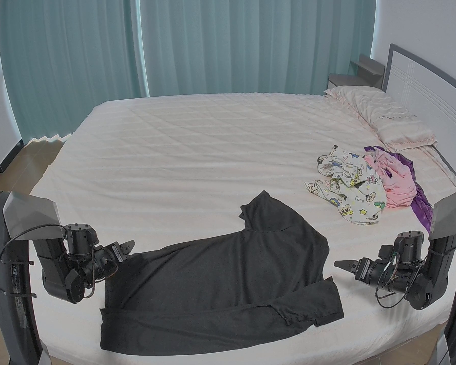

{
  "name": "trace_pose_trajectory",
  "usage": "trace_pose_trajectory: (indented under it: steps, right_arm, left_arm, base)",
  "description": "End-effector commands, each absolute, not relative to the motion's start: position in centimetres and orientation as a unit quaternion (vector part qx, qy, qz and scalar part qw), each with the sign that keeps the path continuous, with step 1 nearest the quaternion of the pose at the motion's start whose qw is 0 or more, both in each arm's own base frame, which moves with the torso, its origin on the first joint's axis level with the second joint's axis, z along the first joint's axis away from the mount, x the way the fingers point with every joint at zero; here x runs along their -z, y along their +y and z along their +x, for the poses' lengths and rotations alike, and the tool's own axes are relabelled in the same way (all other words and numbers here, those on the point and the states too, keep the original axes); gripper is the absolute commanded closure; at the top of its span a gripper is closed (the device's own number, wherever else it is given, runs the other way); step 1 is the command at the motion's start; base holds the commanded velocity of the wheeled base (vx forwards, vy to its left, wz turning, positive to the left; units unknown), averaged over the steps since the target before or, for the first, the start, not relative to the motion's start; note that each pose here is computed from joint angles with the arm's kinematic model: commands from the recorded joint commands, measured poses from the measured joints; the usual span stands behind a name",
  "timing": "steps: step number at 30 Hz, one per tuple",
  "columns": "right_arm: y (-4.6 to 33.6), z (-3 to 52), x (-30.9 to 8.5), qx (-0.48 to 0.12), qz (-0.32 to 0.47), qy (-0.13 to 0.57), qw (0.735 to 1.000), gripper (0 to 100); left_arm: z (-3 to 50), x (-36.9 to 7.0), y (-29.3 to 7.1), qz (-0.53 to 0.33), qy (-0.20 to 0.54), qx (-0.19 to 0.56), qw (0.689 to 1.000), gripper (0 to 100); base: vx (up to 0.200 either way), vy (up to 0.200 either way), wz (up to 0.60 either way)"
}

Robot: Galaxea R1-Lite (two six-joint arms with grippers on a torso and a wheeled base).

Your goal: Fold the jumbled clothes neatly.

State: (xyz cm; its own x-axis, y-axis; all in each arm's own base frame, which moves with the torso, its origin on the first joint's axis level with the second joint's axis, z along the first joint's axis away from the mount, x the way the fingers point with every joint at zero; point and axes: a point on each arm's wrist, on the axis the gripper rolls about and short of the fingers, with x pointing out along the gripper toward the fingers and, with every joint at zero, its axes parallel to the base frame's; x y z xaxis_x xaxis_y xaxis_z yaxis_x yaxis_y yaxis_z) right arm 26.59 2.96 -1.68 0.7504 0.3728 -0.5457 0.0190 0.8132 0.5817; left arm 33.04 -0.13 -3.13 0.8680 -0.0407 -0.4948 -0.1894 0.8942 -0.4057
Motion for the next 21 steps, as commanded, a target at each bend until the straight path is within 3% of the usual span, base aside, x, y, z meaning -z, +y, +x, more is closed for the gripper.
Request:
trace_pose_trajectory:
  steps: [1, 21]
  right_arm:
    - [3.0, 26.6, 1.9, -0.1, 0.288, 0.342, 0.889, 0]
    - [3.1, 26.7, 2.5, -0.098, 0.287, 0.349, 0.887, 0]
  left_arm:
    - [33.9, 4.7, 0.8, -0.219, 0.256, -0.062, 0.939, 0]
    - [34.6, 6.5, 1.2, -0.225, 0.266, -0.069, 0.935, 0]
  base:
    - [0.0, 0.0, 0.0]
    - [0.0, 0.0, 0.0]
